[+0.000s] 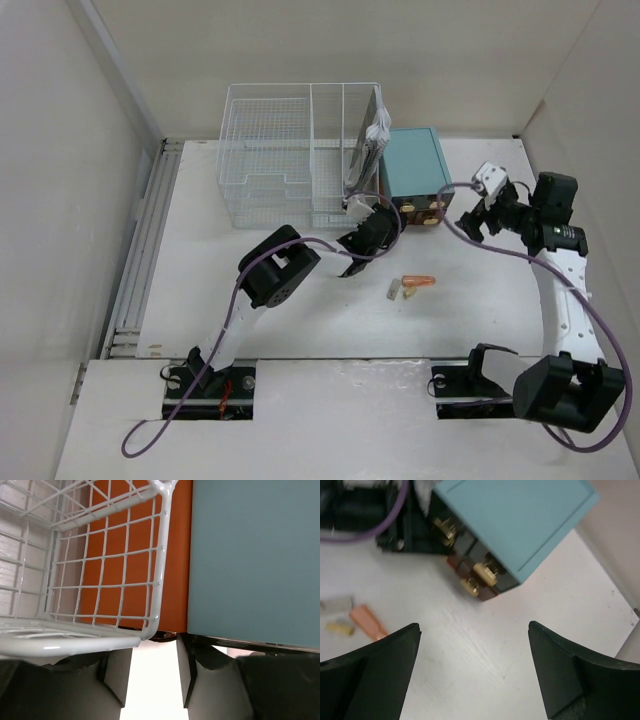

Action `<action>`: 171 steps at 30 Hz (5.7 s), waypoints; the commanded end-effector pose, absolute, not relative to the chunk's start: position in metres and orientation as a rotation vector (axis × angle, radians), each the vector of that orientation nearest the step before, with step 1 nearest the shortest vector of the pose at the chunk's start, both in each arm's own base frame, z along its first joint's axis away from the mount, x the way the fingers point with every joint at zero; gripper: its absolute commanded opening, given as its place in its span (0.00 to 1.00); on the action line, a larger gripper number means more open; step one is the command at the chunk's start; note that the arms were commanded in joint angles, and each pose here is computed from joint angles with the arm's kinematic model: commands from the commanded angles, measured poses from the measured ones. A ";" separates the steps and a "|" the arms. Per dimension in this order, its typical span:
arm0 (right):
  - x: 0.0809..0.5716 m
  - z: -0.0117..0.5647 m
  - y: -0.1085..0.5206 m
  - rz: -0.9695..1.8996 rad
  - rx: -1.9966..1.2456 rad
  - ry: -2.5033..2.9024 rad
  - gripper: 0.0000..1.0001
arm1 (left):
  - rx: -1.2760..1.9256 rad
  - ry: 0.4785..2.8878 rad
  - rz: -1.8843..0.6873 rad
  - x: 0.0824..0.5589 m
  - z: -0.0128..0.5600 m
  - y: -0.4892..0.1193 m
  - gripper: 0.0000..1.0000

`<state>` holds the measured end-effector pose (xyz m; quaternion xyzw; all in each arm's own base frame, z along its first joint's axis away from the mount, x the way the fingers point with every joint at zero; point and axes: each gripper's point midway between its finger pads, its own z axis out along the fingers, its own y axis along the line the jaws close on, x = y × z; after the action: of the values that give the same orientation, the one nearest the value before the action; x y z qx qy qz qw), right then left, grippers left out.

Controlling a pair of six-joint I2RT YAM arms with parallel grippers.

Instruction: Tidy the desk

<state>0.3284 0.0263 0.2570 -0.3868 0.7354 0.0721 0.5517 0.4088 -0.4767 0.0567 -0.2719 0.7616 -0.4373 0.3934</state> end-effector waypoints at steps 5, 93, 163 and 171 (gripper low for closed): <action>0.247 0.171 0.038 0.012 -1.767 1.445 0.93 | -0.729 1.881 -1.096 0.417 0.057 -0.462 0.17; 0.260 0.026 0.106 0.406 -2.110 1.743 0.17 | -0.605 1.743 -0.807 0.235 0.159 -0.279 0.62; 0.338 0.277 0.098 0.330 -0.888 1.723 0.51 | 0.142 2.224 -0.139 0.338 0.036 -0.325 0.47; 0.324 0.289 0.086 0.342 -0.840 1.684 0.51 | 0.154 2.245 -0.099 0.336 0.030 -0.320 0.15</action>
<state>0.3318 0.0812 0.2791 -0.3581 0.7337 0.1223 0.5644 0.3362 -0.3230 0.0242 0.0560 0.8973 -0.0494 0.4349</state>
